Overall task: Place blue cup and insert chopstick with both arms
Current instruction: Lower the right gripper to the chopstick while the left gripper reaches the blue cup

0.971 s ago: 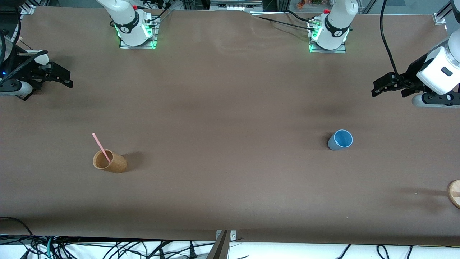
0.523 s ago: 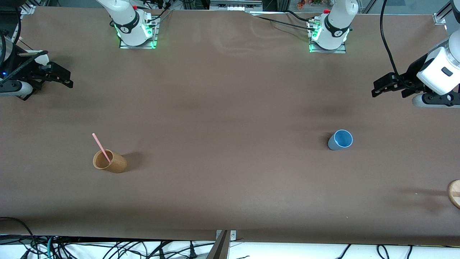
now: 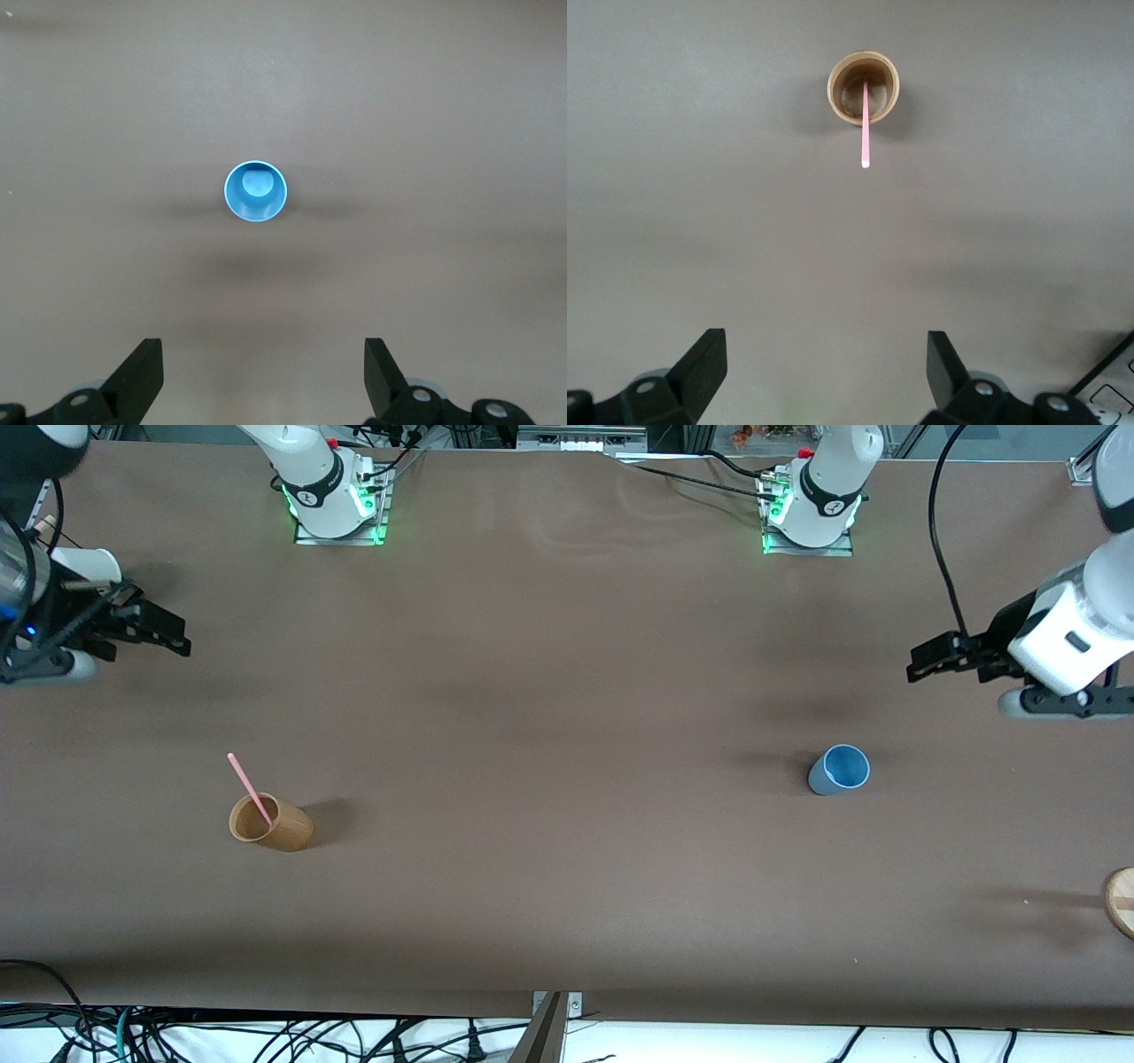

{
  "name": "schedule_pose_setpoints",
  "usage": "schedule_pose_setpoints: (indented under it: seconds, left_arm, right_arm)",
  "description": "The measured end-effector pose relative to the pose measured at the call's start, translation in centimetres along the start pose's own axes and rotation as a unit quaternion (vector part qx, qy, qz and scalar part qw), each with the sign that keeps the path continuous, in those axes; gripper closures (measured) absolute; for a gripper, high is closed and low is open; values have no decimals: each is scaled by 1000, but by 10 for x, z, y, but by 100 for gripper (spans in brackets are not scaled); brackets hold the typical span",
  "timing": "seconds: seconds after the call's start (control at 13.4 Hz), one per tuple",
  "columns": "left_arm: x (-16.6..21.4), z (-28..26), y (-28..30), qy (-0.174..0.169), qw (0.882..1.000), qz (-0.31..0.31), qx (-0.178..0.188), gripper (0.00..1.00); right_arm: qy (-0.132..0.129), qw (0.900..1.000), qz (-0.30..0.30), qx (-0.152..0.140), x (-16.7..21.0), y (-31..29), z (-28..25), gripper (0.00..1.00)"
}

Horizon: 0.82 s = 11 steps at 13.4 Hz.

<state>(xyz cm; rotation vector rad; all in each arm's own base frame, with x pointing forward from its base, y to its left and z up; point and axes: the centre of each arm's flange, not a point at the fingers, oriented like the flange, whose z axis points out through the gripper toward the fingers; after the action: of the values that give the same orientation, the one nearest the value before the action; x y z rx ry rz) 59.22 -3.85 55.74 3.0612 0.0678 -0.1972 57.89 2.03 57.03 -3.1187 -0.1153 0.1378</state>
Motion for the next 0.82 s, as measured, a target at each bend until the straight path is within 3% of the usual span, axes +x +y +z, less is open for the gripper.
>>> schedule_pose_setpoints:
  seconds: [0.45, 0.82]
  left_arm:
    - [48, 75, -4, -16, 998, 11, 53, 0]
    - [85, 160, -10, -12, 999, 13, 50, 0]
  right_arm:
    - [-4, 1000, -8, -5, 53, 6, 59, 0]
    - [-15, 1000, -5, -5, 82, 17, 117, 0]
